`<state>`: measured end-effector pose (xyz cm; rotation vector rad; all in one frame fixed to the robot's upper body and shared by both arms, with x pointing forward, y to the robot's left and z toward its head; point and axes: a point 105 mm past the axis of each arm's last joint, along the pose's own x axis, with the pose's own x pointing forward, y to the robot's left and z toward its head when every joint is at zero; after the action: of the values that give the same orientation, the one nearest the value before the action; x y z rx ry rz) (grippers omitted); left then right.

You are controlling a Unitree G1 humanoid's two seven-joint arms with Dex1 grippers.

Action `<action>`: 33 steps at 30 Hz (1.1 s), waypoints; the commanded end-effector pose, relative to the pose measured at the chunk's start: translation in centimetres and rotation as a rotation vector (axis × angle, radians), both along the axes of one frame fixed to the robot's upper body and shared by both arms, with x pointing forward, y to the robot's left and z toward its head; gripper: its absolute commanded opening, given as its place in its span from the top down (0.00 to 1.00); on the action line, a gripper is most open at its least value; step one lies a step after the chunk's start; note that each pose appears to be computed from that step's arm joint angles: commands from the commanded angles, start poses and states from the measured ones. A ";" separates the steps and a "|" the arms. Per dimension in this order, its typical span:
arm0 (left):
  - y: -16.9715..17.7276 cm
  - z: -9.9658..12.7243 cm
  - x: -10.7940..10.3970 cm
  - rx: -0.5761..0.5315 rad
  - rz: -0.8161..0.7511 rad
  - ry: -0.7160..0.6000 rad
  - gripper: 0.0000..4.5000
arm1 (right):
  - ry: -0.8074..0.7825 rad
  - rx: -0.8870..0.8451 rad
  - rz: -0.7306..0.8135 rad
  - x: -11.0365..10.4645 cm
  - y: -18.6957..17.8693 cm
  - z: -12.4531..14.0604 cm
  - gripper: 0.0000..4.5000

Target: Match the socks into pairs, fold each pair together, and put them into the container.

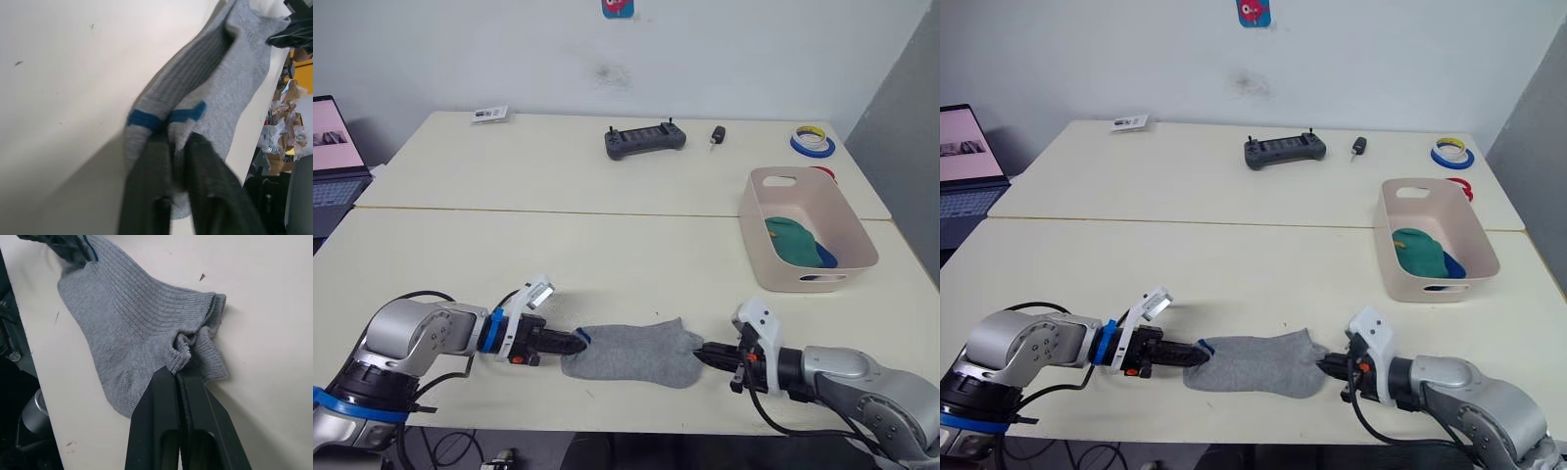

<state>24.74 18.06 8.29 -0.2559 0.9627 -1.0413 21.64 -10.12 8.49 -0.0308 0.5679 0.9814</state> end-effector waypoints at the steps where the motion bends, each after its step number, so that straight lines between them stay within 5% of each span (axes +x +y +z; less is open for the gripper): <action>1: 0.5 0.5 -0.1 0.010 0.007 -0.033 0.58 | -0.021 0.014 0.015 -0.2 0.3 0.6 0.84; 7: 2.1 1.4 -0.9 0.014 0.060 -0.064 0.20 | -0.084 0.000 -0.026 0.3 -0.8 1.5 0.39; 11: 3.8 2.0 -1.8 0.043 0.094 -0.104 0.19 | -0.166 -0.052 -0.028 0.7 -2.2 2.5 0.10; 19: 4.2 5.7 -0.6 -0.028 0.161 -0.350 0.19 | -0.289 -0.032 0.138 0.2 -0.1 4.9 0.10; 22: 2.5 7.4 -0.7 -0.044 0.064 -0.465 0.39 | -0.331 -0.022 0.186 0.1 1.0 5.3 0.09; 27: -2.6 7.2 -3.0 -0.017 -0.238 -0.572 0.75 | -0.363 -0.020 0.249 0.4 3.2 4.4 0.46; 30: -3.8 5.8 -3.1 -0.019 -0.256 -0.573 0.95 | -0.374 -0.017 0.250 1.3 4.4 3.4 0.69; 33: -3.3 3.3 -2.6 0.063 -0.258 -0.582 1.00 | -0.389 -0.043 0.267 2.0 5.4 2.1 0.94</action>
<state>21.59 14.42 12.31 0.1629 0.5177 -1.2574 23.34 -5.35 10.45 -0.2977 0.2733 1.1808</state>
